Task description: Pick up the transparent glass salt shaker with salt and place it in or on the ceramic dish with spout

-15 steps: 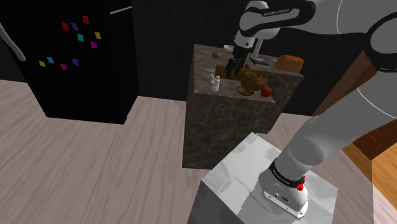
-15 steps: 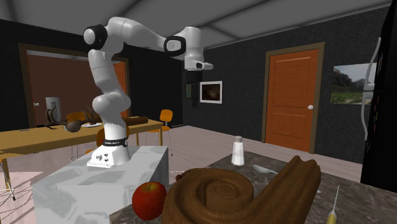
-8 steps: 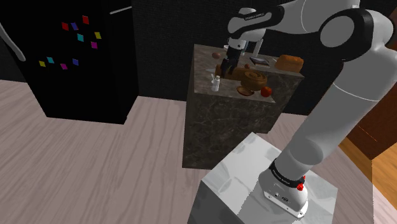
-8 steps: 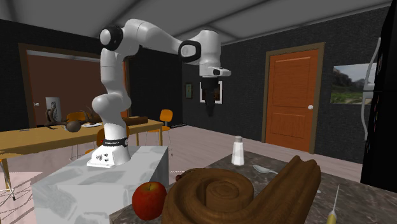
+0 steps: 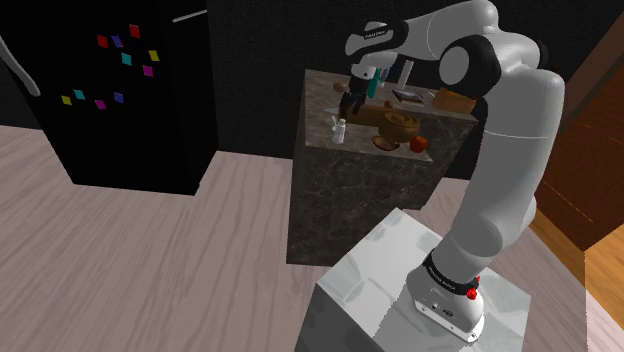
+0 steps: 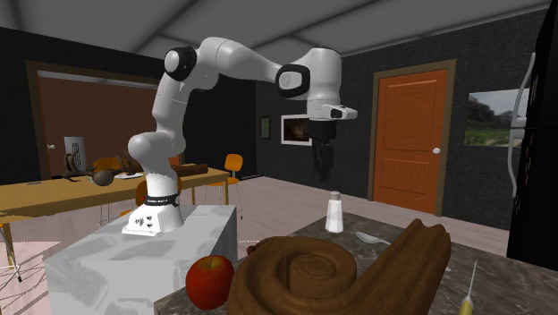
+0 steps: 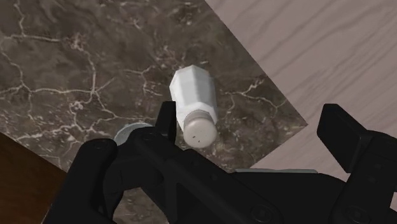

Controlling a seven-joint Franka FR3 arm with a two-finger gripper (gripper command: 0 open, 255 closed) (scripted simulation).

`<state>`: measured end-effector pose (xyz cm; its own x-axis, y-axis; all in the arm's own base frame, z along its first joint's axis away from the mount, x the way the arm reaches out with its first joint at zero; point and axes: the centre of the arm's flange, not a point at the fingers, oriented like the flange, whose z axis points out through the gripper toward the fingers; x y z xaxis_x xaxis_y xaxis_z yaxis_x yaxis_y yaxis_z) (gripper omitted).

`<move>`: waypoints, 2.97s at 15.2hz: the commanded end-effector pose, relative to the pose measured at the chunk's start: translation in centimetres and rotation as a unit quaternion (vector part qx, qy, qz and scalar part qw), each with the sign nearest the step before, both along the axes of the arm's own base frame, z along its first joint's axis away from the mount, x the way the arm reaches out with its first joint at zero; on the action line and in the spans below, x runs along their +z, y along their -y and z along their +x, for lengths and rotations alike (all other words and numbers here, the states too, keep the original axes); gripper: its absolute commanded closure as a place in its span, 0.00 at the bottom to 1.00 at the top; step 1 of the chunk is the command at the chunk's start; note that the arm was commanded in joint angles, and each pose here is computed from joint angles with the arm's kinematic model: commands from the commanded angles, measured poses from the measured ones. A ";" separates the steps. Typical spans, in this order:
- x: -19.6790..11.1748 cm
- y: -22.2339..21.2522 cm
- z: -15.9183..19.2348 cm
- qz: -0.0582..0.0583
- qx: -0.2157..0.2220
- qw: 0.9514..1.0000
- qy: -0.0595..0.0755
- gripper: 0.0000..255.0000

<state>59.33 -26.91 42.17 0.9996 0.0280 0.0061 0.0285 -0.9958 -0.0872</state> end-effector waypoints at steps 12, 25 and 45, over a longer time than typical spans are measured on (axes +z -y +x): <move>-5.8 2.6 3.1 0.001 -0.002 1.000 0.000 0.00; -5.8 2.6 3.1 0.001 -0.002 1.000 0.000 1.00; 3.2 2.6 3.1 0.001 -0.002 1.000 0.000 1.00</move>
<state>62.35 -29.44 44.76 0.9997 0.0238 0.0071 0.0243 -0.9957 -0.0892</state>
